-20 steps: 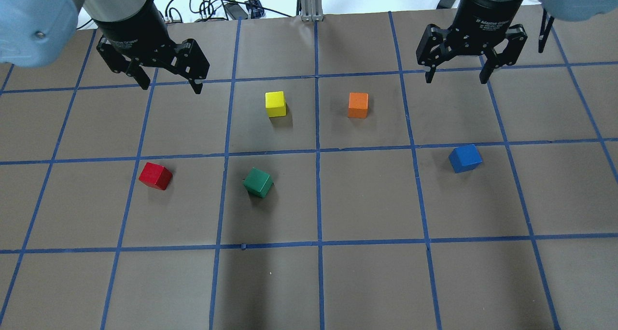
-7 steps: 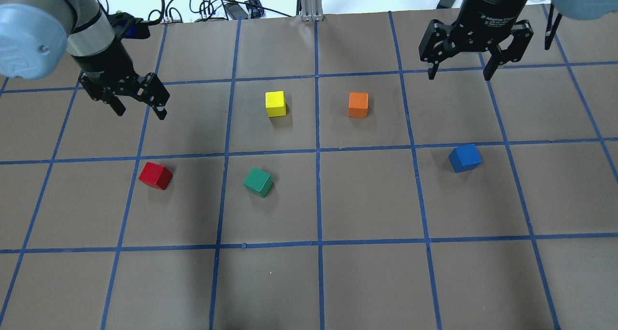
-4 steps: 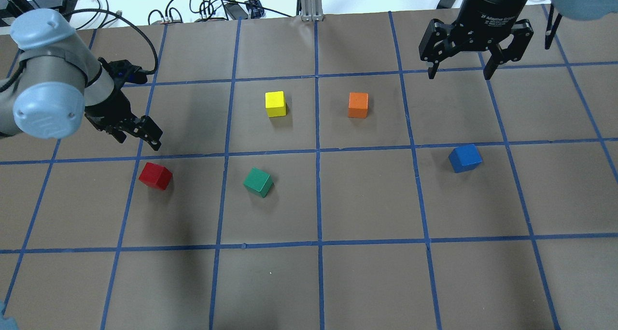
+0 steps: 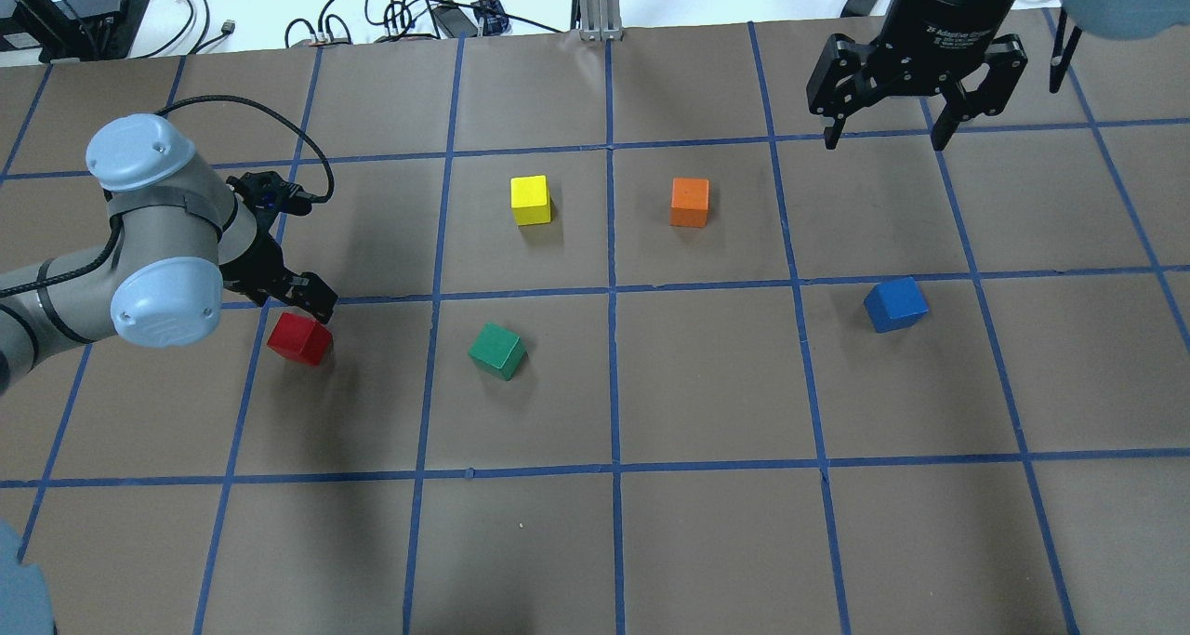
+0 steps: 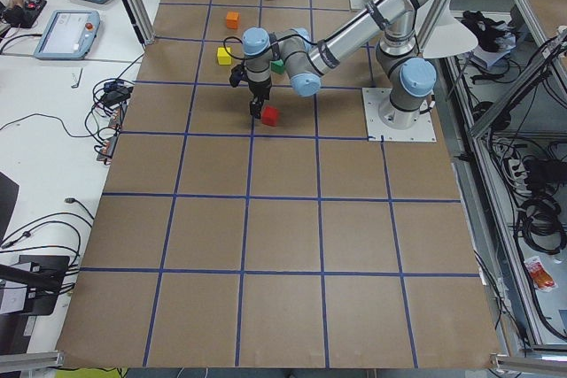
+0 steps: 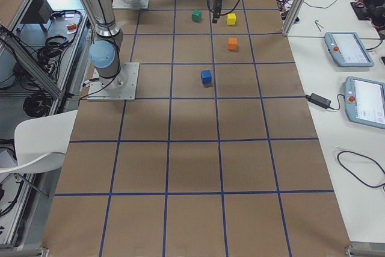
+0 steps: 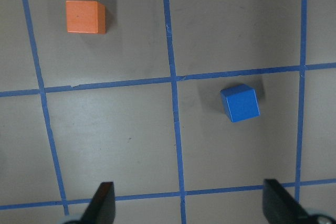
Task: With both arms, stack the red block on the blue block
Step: 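Lower the left gripper onto the red cube and close it, then lift the red cube with the left gripper toward the table center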
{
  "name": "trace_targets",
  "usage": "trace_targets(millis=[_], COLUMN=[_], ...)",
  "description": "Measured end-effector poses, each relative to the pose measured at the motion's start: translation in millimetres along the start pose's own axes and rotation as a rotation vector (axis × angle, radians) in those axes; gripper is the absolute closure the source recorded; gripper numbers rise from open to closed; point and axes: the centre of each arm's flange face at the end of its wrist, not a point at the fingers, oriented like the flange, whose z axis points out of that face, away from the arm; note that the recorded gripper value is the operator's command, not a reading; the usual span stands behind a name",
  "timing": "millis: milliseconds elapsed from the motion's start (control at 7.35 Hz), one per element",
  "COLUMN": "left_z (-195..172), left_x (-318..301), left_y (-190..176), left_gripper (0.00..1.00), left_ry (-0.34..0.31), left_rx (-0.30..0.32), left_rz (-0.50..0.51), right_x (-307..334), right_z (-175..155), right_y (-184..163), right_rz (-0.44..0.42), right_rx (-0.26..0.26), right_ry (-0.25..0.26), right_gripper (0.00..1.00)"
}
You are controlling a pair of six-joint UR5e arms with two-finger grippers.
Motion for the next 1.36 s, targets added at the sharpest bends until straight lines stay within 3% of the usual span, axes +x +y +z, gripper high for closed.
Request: trace_targets(millis=[136,272,408,544,1088,1360], left_z=[11,23,30,33,12,-53], left_x=[2,3,-2,-8,-2,45], left_y=[3,8,12,14,-3,-63], left_gripper=[0.0,0.07,0.72,0.97,1.0,1.0], left_ry=[0.01,0.019,0.02,0.02,0.034,0.059], left_rx=[-0.014,-0.027,-0.027,-0.024,0.024,0.022], left_rz=[-0.001,-0.006,-0.019,-0.034,-0.098,-0.127], right_x=[0,0,0,0,0,0], right_z=[0,0,0,0,0,0], right_y=[0,0,0,0,0,0], right_rz=[-0.001,-0.001,0.0,0.0,-0.001,-0.004], right_rx=[0.001,0.001,0.001,0.0,0.001,0.002], right_ry=[0.0,0.0,0.0,0.0,0.0,0.0], right_gripper=[0.0,0.0,0.0,0.0,0.0,0.0])
